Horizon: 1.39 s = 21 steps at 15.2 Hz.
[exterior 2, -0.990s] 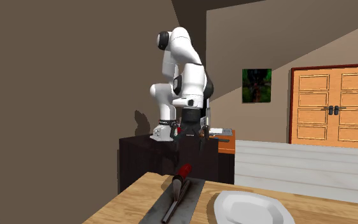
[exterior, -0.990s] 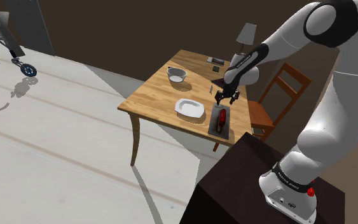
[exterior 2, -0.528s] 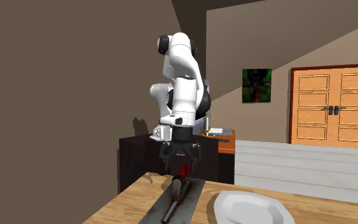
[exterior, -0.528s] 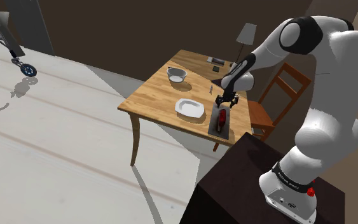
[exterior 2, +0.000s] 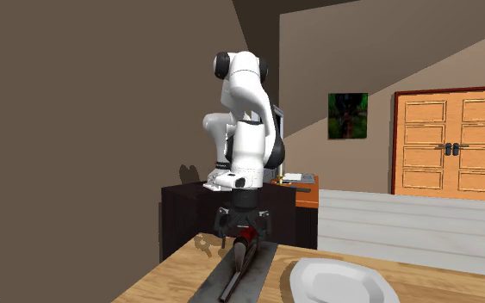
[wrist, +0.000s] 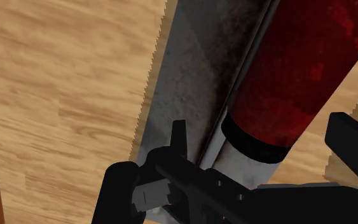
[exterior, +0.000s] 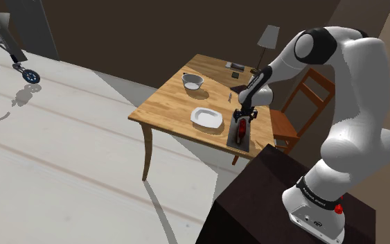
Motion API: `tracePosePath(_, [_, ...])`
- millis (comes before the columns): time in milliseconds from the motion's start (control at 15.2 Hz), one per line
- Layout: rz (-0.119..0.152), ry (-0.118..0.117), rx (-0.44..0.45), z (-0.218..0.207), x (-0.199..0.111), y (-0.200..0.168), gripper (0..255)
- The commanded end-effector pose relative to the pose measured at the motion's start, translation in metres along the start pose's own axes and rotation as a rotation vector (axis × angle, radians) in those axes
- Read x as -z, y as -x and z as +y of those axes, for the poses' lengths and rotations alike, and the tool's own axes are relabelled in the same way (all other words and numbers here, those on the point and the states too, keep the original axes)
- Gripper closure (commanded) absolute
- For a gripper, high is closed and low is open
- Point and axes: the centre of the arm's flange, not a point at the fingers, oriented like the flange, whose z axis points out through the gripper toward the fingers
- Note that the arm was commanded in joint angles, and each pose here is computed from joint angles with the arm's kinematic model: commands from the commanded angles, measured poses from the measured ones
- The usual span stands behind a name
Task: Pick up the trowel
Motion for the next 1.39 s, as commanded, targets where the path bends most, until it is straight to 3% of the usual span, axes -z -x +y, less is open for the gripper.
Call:
tracePosePath(0, [0.001,0.0,0.0,0.0,-0.004,0.0,0])
tracePosePath(66, [0.001,0.0,0.0,0.0,-0.003,0.0,255])
tracePosePath(660, [0.001,0.0,0.0,0.0,-0.004,0.0,255])
tracePosePath(1320, [0.001,0.0,0.0,0.005,0.049,-0.004,255])
